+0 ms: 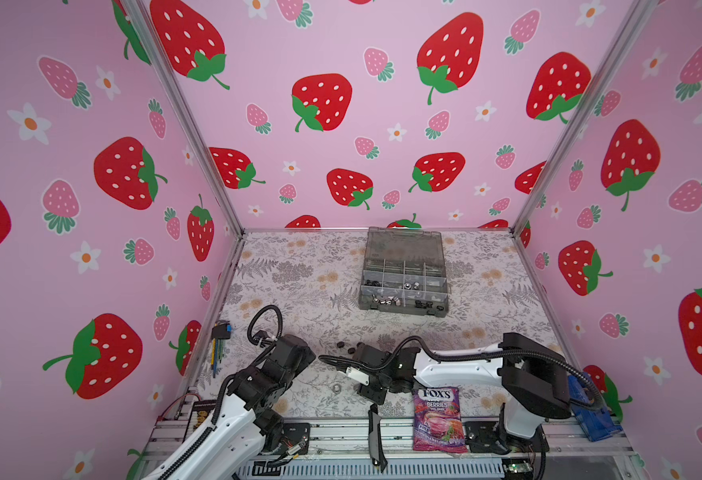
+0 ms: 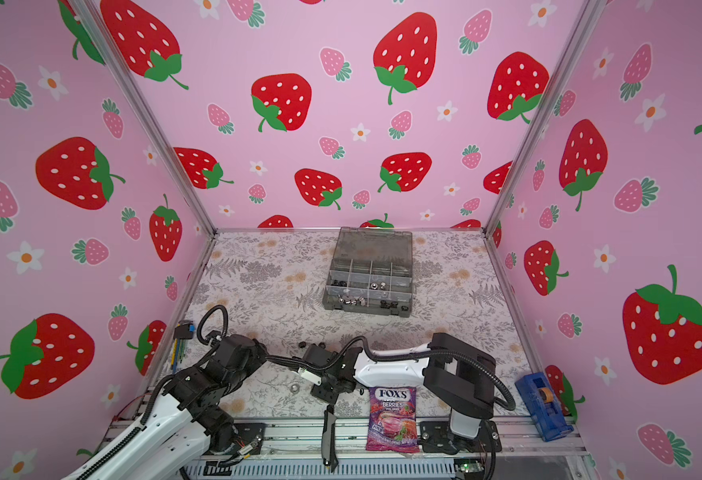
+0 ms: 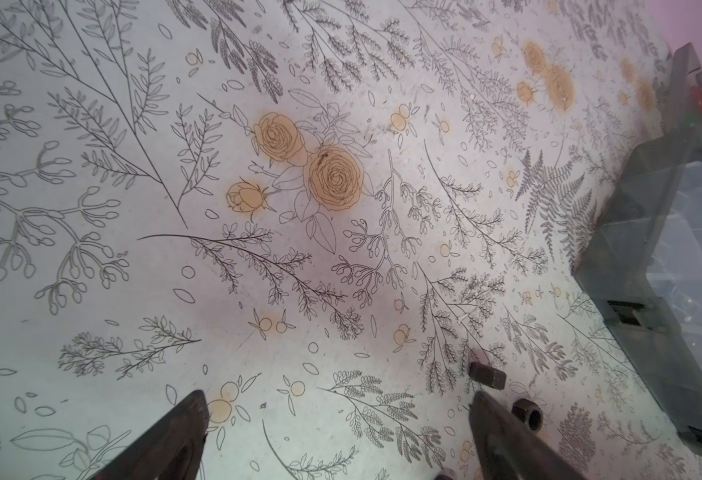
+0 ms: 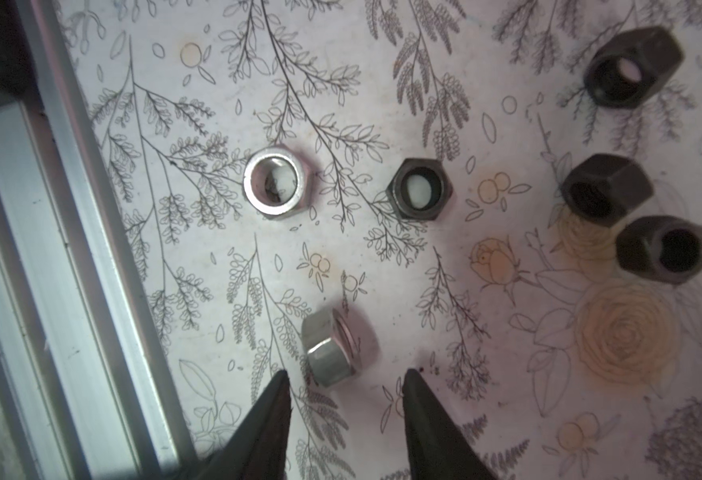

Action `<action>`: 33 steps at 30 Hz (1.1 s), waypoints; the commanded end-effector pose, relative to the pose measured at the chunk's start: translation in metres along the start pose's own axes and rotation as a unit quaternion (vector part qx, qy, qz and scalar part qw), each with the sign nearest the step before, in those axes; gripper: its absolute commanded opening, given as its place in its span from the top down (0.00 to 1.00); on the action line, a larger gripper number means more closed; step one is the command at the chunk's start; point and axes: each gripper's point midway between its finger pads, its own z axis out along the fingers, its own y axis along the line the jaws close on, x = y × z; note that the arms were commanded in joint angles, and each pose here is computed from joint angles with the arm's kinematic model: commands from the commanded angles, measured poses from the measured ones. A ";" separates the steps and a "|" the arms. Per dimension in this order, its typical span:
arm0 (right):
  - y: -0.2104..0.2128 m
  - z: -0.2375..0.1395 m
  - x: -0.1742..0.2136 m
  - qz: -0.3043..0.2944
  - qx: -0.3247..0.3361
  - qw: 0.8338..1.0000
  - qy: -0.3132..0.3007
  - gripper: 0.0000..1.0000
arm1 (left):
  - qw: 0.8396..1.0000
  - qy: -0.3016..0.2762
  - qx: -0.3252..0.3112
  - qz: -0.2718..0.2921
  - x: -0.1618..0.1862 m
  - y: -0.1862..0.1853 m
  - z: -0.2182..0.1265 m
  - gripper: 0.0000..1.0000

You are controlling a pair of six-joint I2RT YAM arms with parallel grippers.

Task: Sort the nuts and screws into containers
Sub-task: 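Move the right gripper back to the nuts near the table edge and lower, then close the right gripper on a silver hex nut and lift it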

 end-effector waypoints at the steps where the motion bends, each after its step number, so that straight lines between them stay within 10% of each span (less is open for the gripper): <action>1: 0.003 0.006 -0.003 -0.024 -0.003 1.000 0.004 0.55 | 1.000 -0.020 -0.010 -0.009 -0.006 0.006 0.000 0.01; 22: -0.027 -0.016 -0.020 0.064 0.010 0.996 -0.060 1.00 | 0.998 -0.013 0.021 0.050 -0.010 -0.020 0.002 0.01; 33: -0.164 -0.118 -0.033 0.272 0.133 0.934 -0.190 1.00 | 0.996 -0.027 0.053 0.063 -0.025 -0.061 0.013 0.01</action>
